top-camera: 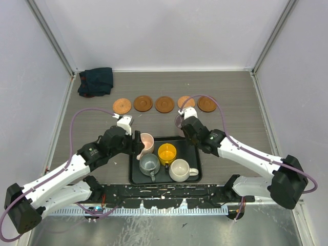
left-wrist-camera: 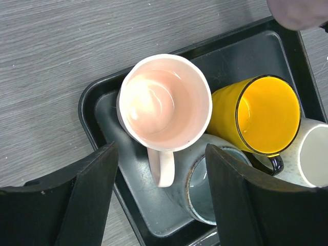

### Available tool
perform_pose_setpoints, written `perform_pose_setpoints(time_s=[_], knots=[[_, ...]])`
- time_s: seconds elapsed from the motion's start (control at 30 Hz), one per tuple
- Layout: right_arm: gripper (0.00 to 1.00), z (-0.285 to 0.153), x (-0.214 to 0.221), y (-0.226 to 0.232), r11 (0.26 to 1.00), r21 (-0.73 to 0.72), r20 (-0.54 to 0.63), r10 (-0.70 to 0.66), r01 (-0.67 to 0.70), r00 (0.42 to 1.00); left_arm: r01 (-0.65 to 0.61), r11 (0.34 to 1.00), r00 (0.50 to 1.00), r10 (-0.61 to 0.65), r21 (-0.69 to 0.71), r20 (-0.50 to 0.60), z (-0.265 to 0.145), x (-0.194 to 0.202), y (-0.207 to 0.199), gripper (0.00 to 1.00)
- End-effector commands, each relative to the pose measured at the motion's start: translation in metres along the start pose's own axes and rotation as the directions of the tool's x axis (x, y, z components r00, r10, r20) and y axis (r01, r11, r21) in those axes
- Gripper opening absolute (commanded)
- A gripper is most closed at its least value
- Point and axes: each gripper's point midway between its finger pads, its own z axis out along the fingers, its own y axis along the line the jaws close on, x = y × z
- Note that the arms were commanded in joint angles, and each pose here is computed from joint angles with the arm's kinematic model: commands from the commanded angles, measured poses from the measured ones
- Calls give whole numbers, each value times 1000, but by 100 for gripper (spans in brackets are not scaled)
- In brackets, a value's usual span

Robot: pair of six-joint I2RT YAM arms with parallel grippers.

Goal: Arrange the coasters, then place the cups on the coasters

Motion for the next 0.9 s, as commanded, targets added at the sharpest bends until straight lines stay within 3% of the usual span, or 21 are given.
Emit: perform_pose_setpoints(time_s=[0.0,0.5,0.87], knots=[[1,-6,-64,-7,999,47,175,7,-15,985,9,1000,997,-10,18,72,-1,-18,-7,70],[1,57,-150,-135,971,133,325,146,-198,935,-28,1000,995,28,1,96,14,-30,-8,71],[1,104,-144,-184,955,192,353,148,-227,924,-46,999,992,48,-20,120,26,-42,-9,74]])
